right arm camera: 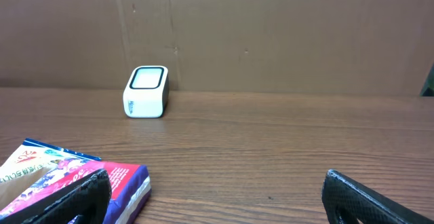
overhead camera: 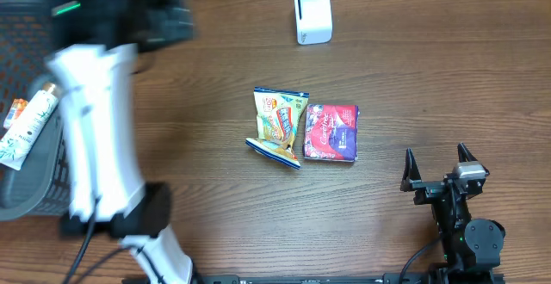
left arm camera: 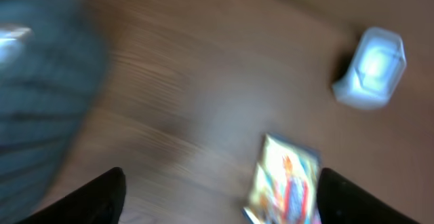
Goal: Scan the item barcode
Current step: 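Move the left gripper back into the grey basket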
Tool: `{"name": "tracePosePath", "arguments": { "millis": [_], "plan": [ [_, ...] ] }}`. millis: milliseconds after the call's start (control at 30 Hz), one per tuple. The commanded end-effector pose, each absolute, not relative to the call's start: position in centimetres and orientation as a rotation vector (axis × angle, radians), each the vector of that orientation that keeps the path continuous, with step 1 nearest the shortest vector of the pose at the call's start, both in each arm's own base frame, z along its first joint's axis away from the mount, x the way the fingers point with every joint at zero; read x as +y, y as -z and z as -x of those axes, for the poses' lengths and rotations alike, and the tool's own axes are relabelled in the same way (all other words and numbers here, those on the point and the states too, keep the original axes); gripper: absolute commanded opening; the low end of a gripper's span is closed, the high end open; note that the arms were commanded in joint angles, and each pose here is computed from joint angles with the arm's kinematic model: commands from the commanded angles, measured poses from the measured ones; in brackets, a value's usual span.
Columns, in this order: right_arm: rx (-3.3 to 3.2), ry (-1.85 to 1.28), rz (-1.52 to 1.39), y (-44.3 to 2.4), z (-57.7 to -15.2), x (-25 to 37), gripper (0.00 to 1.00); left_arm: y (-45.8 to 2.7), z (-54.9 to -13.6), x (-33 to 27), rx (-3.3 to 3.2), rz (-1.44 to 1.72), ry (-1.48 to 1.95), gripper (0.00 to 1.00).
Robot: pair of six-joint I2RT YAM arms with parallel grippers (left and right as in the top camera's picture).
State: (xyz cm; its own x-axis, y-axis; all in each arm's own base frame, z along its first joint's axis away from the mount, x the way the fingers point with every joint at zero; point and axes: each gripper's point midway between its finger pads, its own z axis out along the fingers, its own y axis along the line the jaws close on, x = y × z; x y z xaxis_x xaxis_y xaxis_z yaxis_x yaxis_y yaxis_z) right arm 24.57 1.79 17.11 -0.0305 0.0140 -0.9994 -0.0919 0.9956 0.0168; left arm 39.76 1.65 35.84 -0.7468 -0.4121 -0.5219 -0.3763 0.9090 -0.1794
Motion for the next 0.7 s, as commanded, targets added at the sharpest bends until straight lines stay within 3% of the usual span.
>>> {"name": "tracePosePath", "arguments": {
  "millis": [0, 233, 533, 667],
  "plan": [
    [1.593, -0.09, 0.057, -17.0, -24.6, 1.8, 1.0, -41.5, -34.8, 10.7, 2.213, 0.893, -0.025, 0.84],
    [1.593, -0.09, 0.057, -17.0, -24.6, 1.8, 1.0, -42.5, -30.6, 22.5, 1.944, 1.274, -0.158, 0.83],
    [1.593, -0.09, 0.057, -17.0, -24.6, 1.8, 1.0, -37.2, -34.7, 28.5, 2.119, 1.165, -0.316, 0.81],
    [1.593, -0.09, 0.057, -17.0, -24.6, 1.8, 1.0, -32.6, -35.5, 30.2, 2.248, 1.201, -0.376, 0.88]
  ]
}}
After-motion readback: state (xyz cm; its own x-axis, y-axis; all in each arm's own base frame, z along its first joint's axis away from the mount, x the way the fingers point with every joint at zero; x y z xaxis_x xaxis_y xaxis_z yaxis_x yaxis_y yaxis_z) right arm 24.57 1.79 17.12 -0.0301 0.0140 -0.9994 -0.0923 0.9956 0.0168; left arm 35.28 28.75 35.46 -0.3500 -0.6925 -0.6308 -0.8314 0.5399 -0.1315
